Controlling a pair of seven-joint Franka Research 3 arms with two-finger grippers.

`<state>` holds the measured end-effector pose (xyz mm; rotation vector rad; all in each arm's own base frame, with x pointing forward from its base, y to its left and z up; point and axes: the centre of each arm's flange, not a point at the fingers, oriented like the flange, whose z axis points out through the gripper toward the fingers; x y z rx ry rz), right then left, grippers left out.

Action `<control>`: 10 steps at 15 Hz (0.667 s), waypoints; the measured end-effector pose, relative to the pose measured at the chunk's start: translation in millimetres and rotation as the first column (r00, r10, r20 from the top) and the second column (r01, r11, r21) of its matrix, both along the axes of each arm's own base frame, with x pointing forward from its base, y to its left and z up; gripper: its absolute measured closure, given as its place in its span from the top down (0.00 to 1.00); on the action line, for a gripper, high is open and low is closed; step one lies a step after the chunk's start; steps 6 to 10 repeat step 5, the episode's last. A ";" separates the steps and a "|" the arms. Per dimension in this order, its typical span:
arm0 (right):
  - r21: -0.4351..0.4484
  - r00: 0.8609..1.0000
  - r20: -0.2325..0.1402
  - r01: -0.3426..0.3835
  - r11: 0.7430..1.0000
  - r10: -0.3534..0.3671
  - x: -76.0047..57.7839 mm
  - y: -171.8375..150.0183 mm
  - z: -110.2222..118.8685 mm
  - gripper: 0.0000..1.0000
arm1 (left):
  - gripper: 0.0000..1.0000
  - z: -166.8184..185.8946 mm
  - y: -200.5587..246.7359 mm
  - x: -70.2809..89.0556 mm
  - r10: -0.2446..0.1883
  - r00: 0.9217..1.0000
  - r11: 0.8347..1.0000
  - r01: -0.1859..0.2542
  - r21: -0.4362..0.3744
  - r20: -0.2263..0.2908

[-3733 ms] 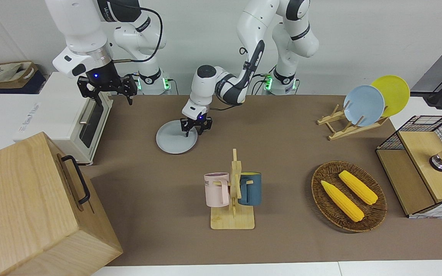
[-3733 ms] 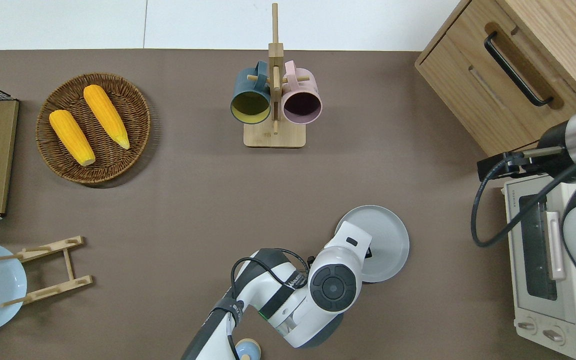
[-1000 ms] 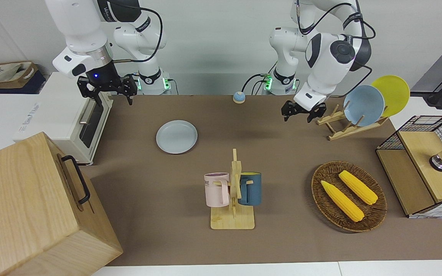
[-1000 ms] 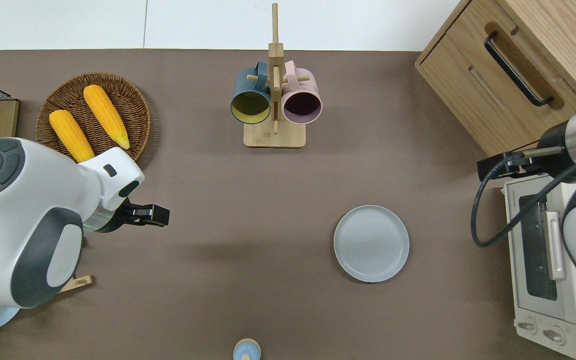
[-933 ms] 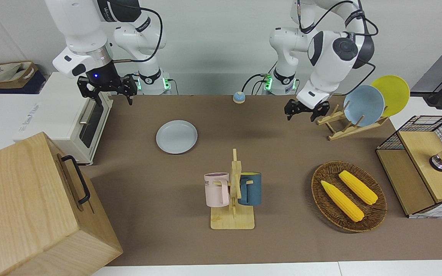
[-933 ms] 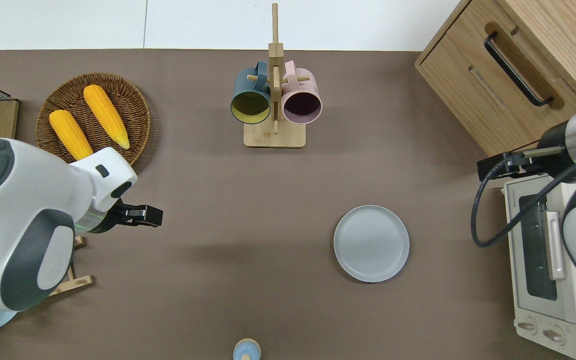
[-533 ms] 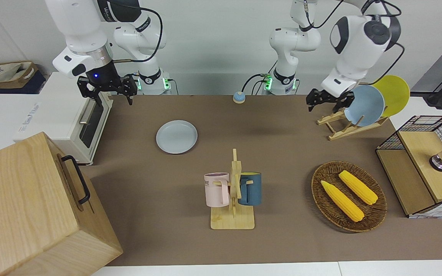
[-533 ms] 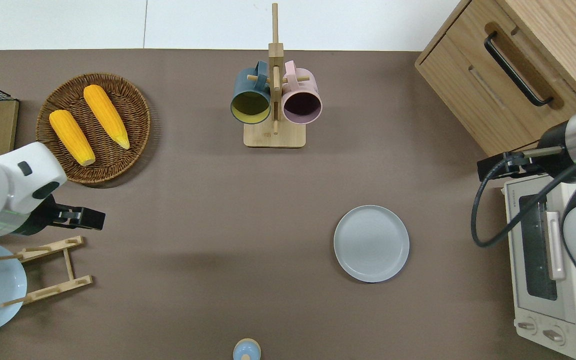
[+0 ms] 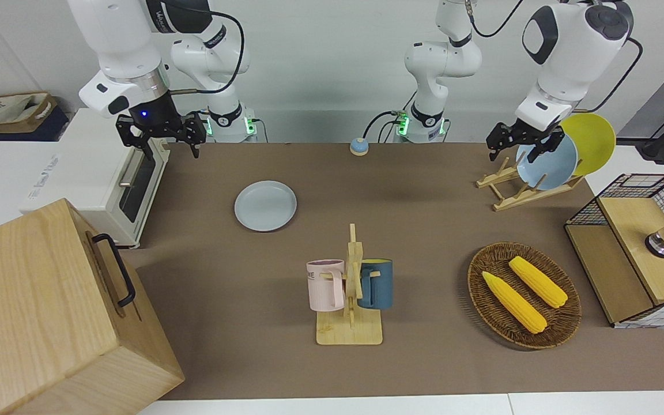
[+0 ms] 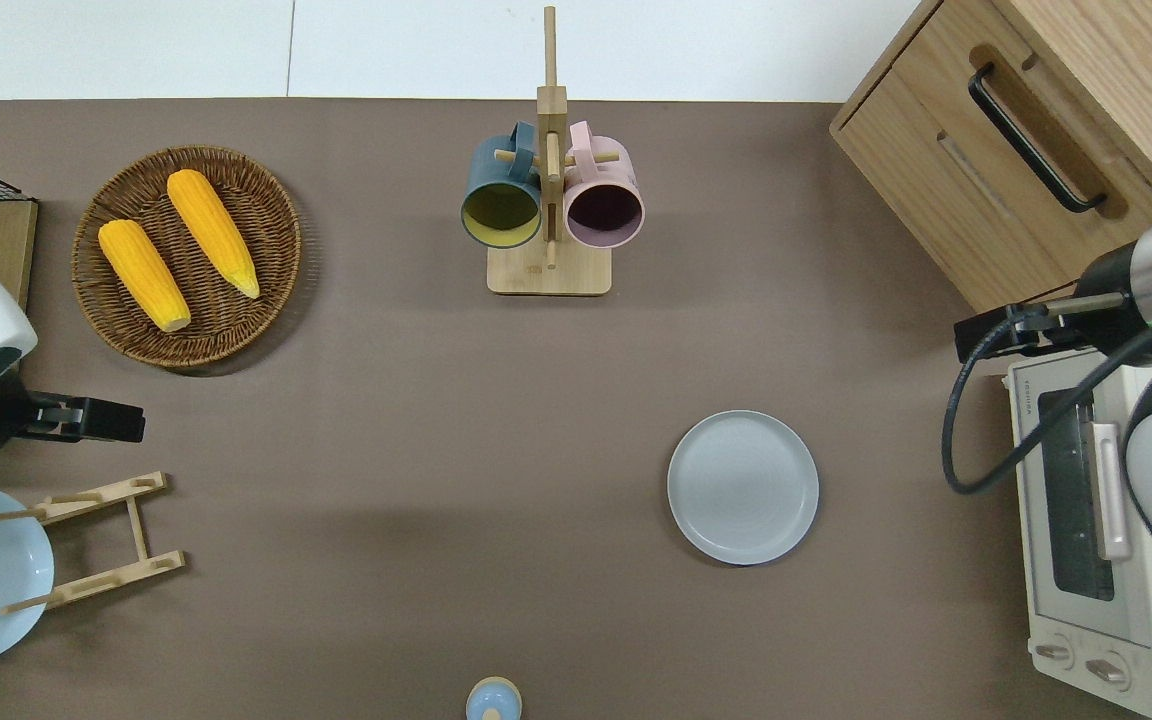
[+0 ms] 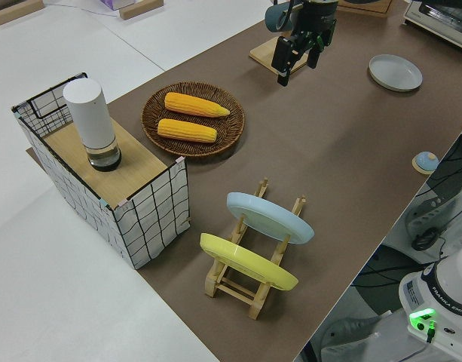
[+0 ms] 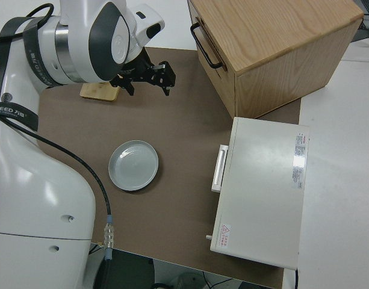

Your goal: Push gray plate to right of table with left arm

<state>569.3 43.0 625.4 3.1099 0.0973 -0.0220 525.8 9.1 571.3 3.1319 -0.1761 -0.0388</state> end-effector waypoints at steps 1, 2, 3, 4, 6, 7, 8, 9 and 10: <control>0.000 1.000 0.000 0.000 1.000 0.000 0.0 0.0 0.0 0.99 | 1.00 6.1 -0.8 1.0 -0.002 1.000 1.000 0.002 0.000 0.013; 0.000 1.000 0.000 0.000 1.000 0.000 0.0 0.0 0.0 0.99 | 1.00 11.3 -1.6 1.8 -0.003 1.000 1.000 0.003 0.001 0.024; 0.000 1.000 0.000 0.000 1.000 0.000 0.0 0.0 0.0 0.99 | 1.00 14.4 -2.0 2.2 -0.004 1.000 1.000 0.004 0.001 0.030; 0.000 1.000 0.000 0.000 1.000 0.000 0.0 0.0 0.0 0.99 | 1.00 15.6 -2.1 2.4 -0.004 0.999 1.000 0.004 0.001 0.033; 0.000 1.000 0.000 0.000 1.000 0.000 0.0 0.0 0.0 0.99 | 1.00 15.7 -2.1 2.5 -0.004 0.999 1.000 0.004 0.001 0.033; 0.000 1.000 0.000 0.000 1.000 0.000 0.0 0.0 0.0 0.99 | 1.00 15.7 -2.1 2.5 -0.004 0.999 1.000 0.004 0.001 0.033; 0.000 1.000 0.000 0.000 1.000 0.000 0.0 0.0 0.0 0.99 | 1.00 15.7 -2.1 2.5 -0.004 0.999 1.000 0.004 0.001 0.033; 0.000 1.000 0.000 0.000 1.000 0.000 0.0 0.0 0.0 0.99 | 1.00 15.7 -2.1 2.5 -0.004 0.999 1.000 0.004 0.001 0.033; 0.000 1.000 0.000 0.000 1.000 0.000 0.0 0.0 0.0 0.99 | 1.00 15.7 -2.1 2.5 -0.004 0.999 1.000 0.004 0.001 0.033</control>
